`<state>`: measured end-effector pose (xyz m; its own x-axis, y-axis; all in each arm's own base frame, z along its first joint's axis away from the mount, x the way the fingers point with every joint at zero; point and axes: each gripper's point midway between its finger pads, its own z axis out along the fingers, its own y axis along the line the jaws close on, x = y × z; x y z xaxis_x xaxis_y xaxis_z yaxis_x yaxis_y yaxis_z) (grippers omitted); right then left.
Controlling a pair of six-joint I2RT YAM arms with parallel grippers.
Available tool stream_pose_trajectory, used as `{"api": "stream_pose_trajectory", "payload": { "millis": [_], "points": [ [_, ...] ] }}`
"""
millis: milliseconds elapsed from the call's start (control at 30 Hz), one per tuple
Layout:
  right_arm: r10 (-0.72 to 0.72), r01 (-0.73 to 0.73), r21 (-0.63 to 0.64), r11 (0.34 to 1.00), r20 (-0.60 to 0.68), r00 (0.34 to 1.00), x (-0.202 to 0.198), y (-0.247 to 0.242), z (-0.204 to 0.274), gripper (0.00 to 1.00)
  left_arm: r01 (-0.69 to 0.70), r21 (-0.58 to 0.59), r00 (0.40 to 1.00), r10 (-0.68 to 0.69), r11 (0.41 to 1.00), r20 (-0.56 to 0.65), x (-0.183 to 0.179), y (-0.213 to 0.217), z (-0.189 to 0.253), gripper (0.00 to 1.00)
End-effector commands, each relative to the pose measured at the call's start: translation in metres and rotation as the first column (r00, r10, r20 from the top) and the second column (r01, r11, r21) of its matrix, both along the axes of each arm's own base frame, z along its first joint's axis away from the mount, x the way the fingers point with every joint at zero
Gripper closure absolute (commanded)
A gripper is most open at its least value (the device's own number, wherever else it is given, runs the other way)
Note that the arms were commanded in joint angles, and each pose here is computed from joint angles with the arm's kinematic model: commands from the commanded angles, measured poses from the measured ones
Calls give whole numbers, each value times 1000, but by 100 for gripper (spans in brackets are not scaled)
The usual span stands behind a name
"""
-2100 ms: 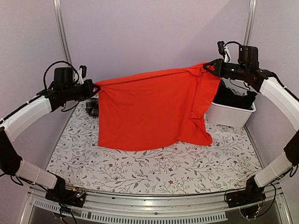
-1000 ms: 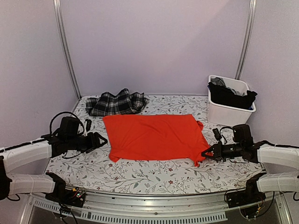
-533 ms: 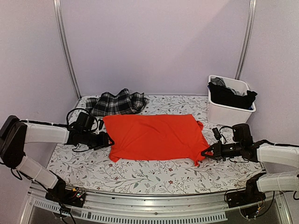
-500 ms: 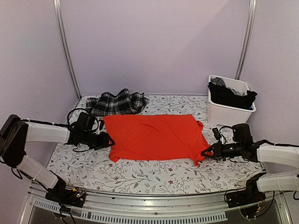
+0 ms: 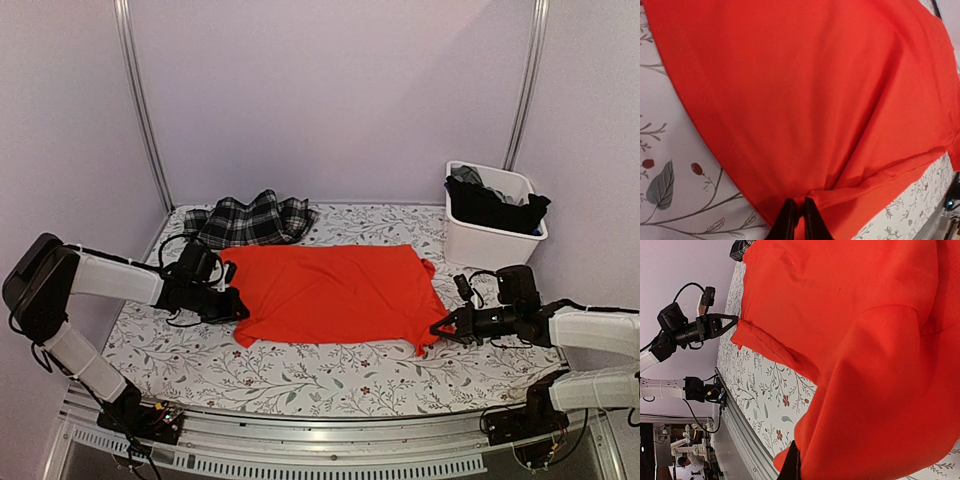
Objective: Fold and stack the mixed laundry pile
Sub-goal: Flatten out the crumpled T-shirt at the center of the board.
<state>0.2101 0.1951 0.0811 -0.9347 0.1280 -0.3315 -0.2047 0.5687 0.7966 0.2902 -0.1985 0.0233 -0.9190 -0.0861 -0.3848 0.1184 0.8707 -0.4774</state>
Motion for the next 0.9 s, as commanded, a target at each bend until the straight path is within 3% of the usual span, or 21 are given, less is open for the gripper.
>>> {"api": "stream_pose_trajectory", "payload": {
  "millis": [0,200,367,600,867],
  "points": [
    [16,-17,11,1000,54,998,6,4,14,100,1,-13,998,-1,1000,57,5,-4,20,99],
    [30,-35,37,999,118,993,11,8,45,100,-27,-28,984,31,999,178,12,2,75,100],
    [31,-48,47,998,311,950,26,10,129,100,-44,-110,919,83,993,384,15,10,175,100],
    [22,-49,29,998,602,798,33,6,284,100,63,-247,719,128,967,683,-18,24,350,100],
    [-3,-114,88,990,801,599,3,1,436,100,199,-307,504,172,931,847,-71,41,493,100]
  ]
}}
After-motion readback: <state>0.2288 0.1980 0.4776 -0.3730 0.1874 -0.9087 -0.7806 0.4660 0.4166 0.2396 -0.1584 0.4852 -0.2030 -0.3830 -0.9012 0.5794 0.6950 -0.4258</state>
